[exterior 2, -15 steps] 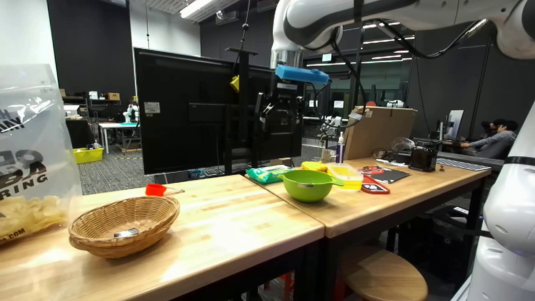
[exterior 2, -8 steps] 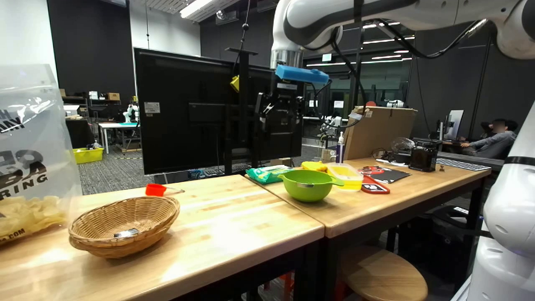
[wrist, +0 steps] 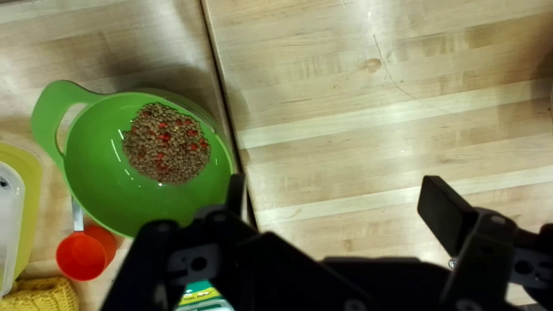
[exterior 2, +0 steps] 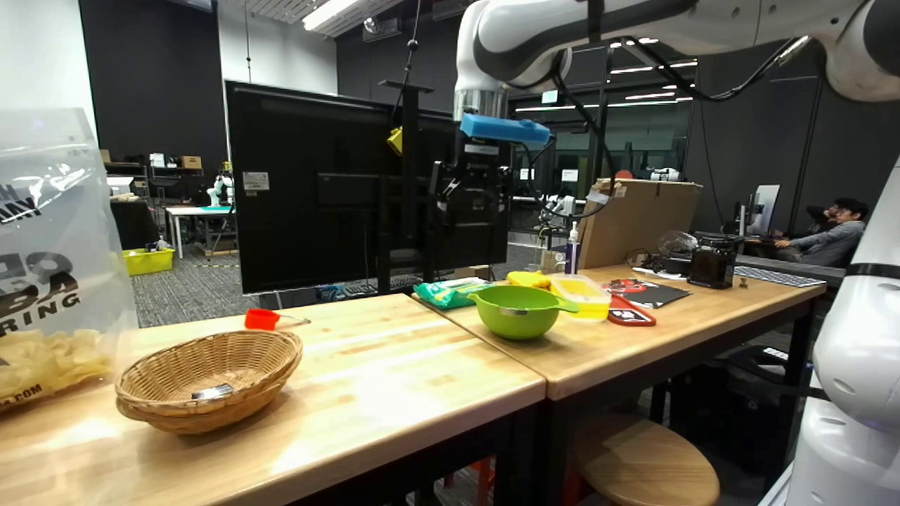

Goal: Put the yellow cloth in the yellow bowl

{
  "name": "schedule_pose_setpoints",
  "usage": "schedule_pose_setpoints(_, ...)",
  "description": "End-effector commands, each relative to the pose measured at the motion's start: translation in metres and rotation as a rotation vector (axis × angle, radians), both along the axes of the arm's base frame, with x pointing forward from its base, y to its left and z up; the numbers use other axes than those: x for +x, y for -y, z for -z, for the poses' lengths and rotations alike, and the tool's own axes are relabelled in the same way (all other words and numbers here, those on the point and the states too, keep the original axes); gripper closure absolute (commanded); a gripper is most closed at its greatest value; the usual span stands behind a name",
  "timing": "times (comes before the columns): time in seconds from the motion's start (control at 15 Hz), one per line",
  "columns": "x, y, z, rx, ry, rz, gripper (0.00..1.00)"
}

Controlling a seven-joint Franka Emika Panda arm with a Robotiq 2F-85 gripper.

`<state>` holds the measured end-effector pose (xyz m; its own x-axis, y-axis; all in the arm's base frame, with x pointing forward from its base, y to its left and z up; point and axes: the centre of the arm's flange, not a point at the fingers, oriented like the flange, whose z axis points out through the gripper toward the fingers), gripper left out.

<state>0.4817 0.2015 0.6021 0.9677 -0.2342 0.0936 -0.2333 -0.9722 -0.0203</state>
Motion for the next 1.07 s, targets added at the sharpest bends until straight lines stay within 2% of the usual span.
schedule_pose_setpoints(0.0,0.034,-0.013,-0.02,0.028,-0.048,0.087,0.0)
schedule_pose_setpoints(0.33,0.078,-0.034,-0.05,0.071,-0.081,0.169,0.0)
schedule_pose_setpoints(0.4,0.048,-0.016,-0.024,0.049,-0.052,0.134,0.0)
schedule_pose_setpoints(1.0,0.054,-0.018,-0.02,0.05,-0.06,0.138,0.0)
